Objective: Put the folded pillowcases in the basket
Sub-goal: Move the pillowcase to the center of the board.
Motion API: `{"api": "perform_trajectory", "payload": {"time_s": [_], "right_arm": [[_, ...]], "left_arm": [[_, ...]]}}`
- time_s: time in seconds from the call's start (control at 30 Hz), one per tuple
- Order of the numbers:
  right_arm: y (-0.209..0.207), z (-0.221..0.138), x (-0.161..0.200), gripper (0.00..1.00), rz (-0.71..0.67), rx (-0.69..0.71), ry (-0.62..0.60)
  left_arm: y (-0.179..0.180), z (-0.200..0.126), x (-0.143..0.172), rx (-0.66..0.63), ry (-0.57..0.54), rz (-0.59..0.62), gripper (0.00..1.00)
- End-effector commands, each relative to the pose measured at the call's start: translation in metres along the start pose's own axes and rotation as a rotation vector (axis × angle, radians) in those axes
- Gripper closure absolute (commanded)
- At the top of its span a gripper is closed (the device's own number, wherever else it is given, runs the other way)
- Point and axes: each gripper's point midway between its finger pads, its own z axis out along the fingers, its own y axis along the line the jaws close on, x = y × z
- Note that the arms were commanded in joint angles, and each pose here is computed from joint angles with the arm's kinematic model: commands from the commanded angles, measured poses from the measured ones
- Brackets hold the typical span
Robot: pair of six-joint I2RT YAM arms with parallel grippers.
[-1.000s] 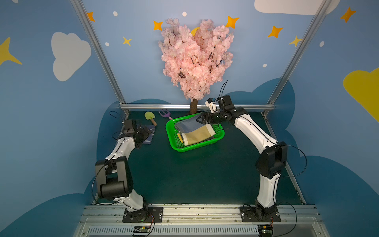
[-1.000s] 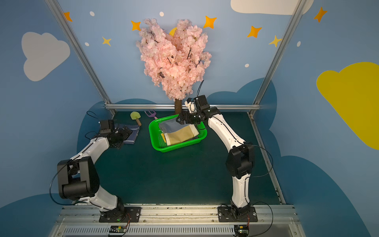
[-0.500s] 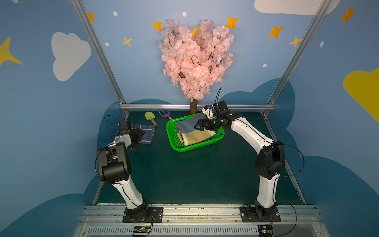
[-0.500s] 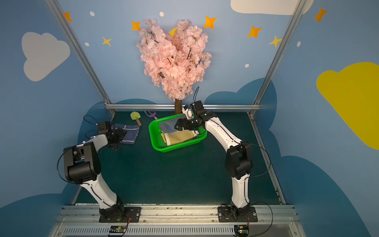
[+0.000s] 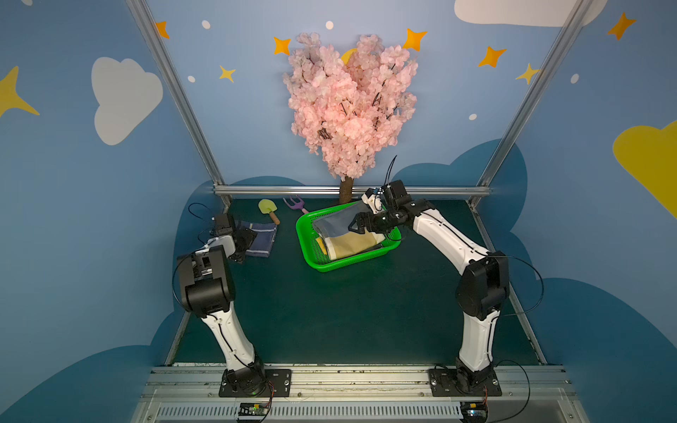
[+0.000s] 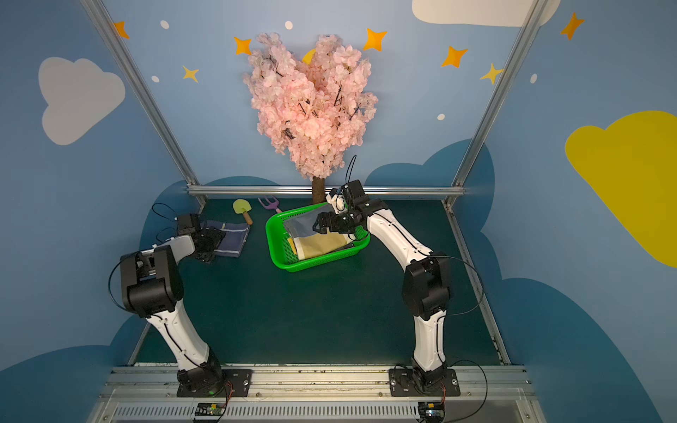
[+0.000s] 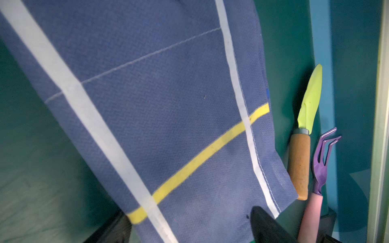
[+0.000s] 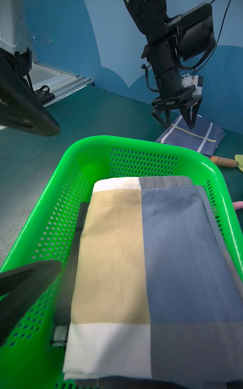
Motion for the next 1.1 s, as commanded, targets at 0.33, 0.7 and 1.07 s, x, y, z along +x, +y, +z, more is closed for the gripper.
{"api": "perform_trajectory", "payload": {"time_s": [0.33,0.7,1.07], "right_arm": [[-0.001,-0.01,0.015,0.03,0.008,0.015,0.023],[0.017,-0.016,0.037,0.03,-0.019,0.0,0.05],[0.051,-0.019,0.085,0.03,-0.045,-0.024,0.089]], "left_arm": [[0.007,0.004,-0.001,-0.021,-0.007,0.01,0.97],[0.019,-0.038,0.038,0.067,0.003,-0.051,0.97],[0.045,-0.134,0.144,0.115,-0.018,0.063,0.97]]}}
